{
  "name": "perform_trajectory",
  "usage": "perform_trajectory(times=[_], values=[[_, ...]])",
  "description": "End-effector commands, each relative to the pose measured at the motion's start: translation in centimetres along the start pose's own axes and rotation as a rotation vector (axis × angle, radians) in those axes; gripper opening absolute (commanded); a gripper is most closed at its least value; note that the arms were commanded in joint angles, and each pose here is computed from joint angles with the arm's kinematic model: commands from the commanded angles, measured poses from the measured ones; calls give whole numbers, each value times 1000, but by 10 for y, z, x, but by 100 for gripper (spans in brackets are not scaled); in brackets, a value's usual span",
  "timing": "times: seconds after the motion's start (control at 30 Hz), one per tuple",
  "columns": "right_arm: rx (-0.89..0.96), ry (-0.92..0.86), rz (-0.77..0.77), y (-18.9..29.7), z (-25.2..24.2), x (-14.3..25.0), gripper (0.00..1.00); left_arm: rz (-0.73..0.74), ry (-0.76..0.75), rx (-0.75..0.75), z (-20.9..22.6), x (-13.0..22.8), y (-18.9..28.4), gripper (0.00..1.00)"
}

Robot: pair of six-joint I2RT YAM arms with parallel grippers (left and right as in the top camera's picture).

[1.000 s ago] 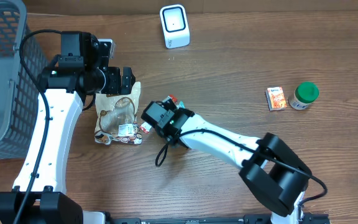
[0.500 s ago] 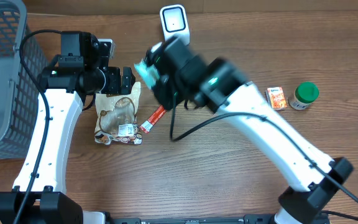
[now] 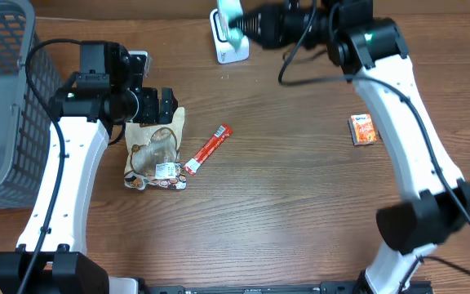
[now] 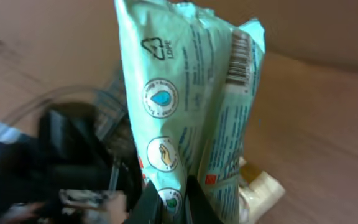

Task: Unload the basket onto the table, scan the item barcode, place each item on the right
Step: 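Lift the wipe pack and hold it at the white scanner, then carry the wipe pack right and drop it beside the Kleenex pack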

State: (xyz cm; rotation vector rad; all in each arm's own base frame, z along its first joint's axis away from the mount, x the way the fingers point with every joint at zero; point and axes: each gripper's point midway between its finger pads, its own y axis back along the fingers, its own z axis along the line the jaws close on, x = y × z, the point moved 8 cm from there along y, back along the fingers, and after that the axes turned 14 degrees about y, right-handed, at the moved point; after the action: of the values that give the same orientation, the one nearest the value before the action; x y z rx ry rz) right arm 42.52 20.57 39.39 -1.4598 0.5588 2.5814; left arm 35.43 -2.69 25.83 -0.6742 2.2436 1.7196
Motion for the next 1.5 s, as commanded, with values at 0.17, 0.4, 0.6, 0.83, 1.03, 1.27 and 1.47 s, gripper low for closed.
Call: perform_trajectory(times=[0.17,0.4,0.6,0.83,1.03,1.27,1.47], values=[[-284,-251,-17,-53,-88,25,3,0,10,9,-1,-2,-1,100],[-255,-436,-24,-81,-164,73,3,0,10,9,-1,-2,-1,100],[-187,-531,-29,-98,-203,110,3,0,10,9,-1,-2,-1,100],[-120,-613,-44,-113,-234,144,3,0,10,9,-1,-2,-1,100],[-112,-511,-105,-115,-239,141,3,0,10,9,-1,-2,-1,100],[-43,-552,-126,-119,-247,145,3,0,10,9,-1,-2,-1,100],[2,-621,-96,-121,-256,161,3,0,10,9,-1,-2,-1,100]])
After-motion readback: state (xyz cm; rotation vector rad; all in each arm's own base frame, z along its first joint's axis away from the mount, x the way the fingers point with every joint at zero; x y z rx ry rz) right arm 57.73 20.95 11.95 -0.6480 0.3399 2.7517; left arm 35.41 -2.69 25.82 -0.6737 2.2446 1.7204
